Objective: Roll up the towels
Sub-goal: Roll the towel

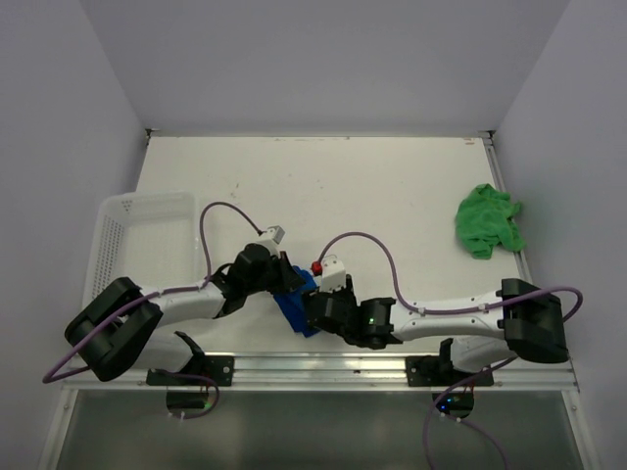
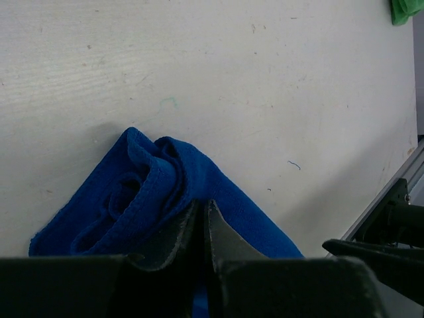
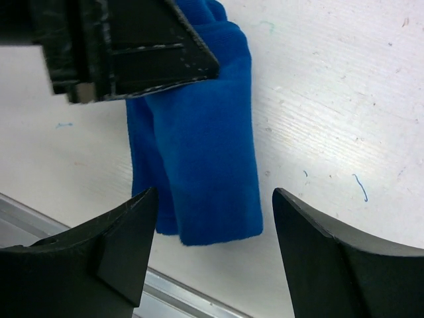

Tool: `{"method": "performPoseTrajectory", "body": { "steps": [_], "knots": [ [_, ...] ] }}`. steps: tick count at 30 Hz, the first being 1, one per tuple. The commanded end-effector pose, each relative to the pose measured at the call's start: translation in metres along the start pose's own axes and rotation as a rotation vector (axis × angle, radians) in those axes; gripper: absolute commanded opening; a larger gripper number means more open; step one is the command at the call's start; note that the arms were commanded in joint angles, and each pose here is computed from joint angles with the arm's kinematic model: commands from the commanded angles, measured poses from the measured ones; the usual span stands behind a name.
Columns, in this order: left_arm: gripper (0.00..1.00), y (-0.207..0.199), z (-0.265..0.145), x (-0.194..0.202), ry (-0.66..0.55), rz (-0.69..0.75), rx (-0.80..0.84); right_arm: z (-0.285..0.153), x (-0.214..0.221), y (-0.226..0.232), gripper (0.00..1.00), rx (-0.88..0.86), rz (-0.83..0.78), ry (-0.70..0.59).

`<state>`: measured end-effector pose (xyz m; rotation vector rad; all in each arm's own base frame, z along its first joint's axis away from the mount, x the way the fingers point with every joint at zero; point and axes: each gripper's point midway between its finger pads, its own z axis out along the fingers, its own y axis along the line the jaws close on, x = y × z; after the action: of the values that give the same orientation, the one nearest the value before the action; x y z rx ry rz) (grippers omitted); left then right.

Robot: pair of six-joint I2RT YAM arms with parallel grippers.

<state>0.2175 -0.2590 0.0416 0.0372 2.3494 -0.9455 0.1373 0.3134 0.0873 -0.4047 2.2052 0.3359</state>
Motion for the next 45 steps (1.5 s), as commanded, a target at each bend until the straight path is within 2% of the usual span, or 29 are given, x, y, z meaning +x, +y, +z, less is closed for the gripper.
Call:
{"method": "performPoseTrajectory", "body": {
  "steps": [1, 7, 14, 17, 18, 21, 22, 25, 31, 37, 45],
  "knots": [
    [0.12, 0.046, -0.011, 0.047, 0.137, -0.007, -0.159, 0.004, -0.005, 0.008, 0.73, -0.116, 0.149, 0.015],
    [0.12, 0.046, -0.010, 0.047, 0.138, -0.007, -0.158, 0.018, 0.007, -0.004, 0.73, -0.164, 0.271, 0.065],
    [0.12, 0.045, -0.010, 0.047, 0.139, -0.009, -0.155, 0.033, 0.037, -0.009, 0.71, -0.170, 0.304, 0.120],
    [0.12, 0.045, -0.010, 0.047, 0.140, -0.010, -0.154, 0.038, 0.047, -0.010, 0.67, -0.168, 0.291, 0.132],
    [0.12, 0.045, -0.010, 0.047, 0.139, -0.010, -0.155, 0.039, 0.048, -0.009, 0.60, -0.172, 0.286, 0.136],
    [0.12, 0.043, -0.010, 0.044, 0.133, -0.010, -0.152, 0.042, 0.049, -0.009, 0.49, -0.168, 0.254, 0.138],
    [0.12, 0.041, -0.010, 0.041, 0.128, -0.008, -0.151, 0.043, 0.050, -0.011, 0.43, -0.160, 0.237, 0.137],
    [0.12, 0.035, -0.010, 0.031, 0.109, -0.001, -0.146, 0.043, 0.047, -0.014, 0.35, -0.138, 0.201, 0.118],
    [0.13, 0.021, -0.010, -0.006, 0.047, 0.018, -0.135, 0.038, 0.042, -0.014, 0.31, -0.078, 0.060, 0.095],
    [0.13, 0.007, -0.015, -0.036, -0.002, 0.031, -0.117, 0.029, 0.035, -0.008, 0.29, 0.063, -0.115, 0.048],
    [0.13, -0.003, -0.031, -0.039, -0.008, 0.022, -0.099, 0.027, 0.032, -0.003, 0.30, 0.247, -0.268, 0.009]
  ]
}}
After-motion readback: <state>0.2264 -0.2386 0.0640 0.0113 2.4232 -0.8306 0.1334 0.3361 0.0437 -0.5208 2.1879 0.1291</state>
